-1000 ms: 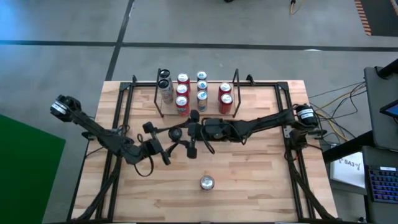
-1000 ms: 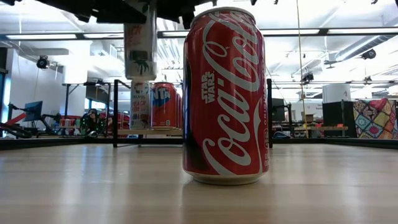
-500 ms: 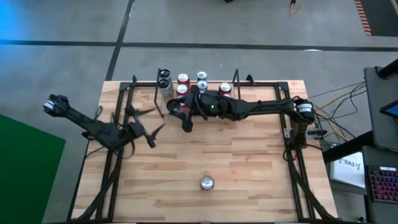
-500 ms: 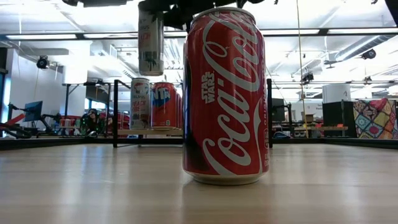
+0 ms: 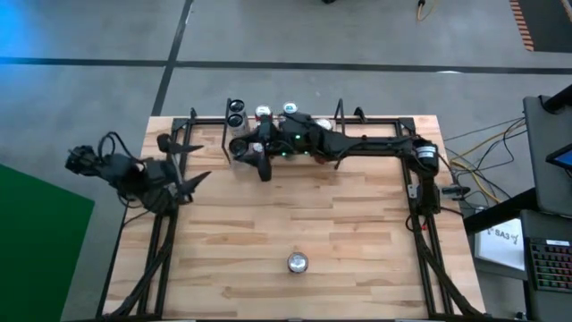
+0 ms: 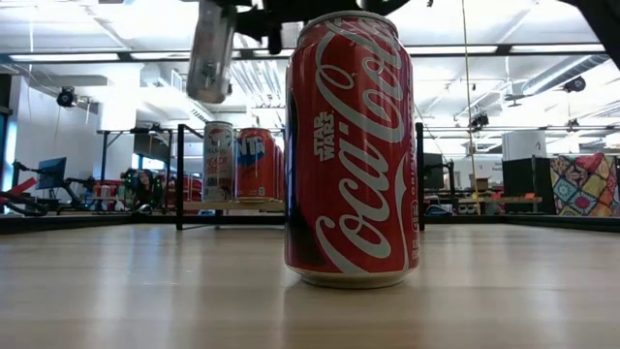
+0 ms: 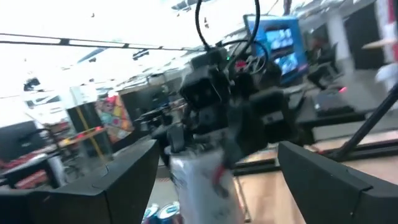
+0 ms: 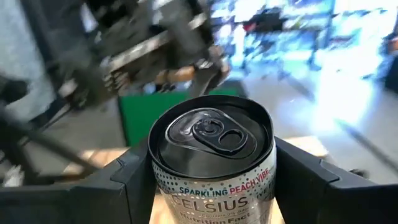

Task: Place canned beverage on shelf
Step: Put the white soda can on the shelf aligned with the other white soda cans

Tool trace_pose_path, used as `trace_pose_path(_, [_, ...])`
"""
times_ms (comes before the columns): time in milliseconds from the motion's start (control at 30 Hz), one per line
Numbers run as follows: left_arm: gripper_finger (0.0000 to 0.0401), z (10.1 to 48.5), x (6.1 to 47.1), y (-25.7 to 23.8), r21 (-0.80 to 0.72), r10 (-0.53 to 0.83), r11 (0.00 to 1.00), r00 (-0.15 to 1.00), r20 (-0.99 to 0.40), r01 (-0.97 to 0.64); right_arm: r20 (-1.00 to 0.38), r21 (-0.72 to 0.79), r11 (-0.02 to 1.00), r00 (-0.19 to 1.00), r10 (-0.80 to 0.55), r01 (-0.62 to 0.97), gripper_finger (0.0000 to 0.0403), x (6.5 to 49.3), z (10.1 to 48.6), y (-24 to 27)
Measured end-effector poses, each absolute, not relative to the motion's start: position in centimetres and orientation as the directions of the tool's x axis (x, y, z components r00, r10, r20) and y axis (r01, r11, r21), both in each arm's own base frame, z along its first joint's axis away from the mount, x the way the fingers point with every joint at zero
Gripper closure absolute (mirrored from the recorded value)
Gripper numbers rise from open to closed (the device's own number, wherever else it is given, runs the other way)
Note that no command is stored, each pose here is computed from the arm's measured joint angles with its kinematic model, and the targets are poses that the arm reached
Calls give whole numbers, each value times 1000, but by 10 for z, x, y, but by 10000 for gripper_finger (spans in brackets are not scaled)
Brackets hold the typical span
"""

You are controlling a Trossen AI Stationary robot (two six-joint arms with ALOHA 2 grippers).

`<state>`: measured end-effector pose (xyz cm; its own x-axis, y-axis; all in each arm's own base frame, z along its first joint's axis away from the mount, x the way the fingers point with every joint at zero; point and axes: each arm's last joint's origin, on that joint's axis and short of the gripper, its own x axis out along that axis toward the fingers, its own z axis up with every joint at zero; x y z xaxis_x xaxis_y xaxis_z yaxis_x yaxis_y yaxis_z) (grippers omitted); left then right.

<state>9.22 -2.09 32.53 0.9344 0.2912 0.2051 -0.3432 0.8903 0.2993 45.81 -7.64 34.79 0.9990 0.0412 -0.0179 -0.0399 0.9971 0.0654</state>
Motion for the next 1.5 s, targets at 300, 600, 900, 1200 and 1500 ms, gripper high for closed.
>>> trace_pose_path(300, [88, 304, 85, -20, 201, 201, 949, 956, 214, -244, -122, 41, 996, 989, 87, -83, 167, 477, 351, -75])
trace_pose_path(600, [87, 264, 95, -21, 110, 318, 937, 940, 125, -332, -180, 2, 990, 974, 138, -140, 167, 486, 351, -59])
trace_pose_path(900, [87, 250, 104, -24, 80, 297, 946, 937, 186, -315, -183, -27, 987, 972, 149, -157, 167, 485, 354, -51])
trace_pose_path(1200, [87, 247, 115, -24, 76, 304, 945, 938, 166, -319, -190, -81, 982, 970, 151, -169, 167, 485, 354, -48])
trace_pose_path(1500, [87, 244, 133, -18, 74, 287, 951, 944, 161, -302, -208, -98, 978, 965, 161, -184, 167, 484, 352, -46])
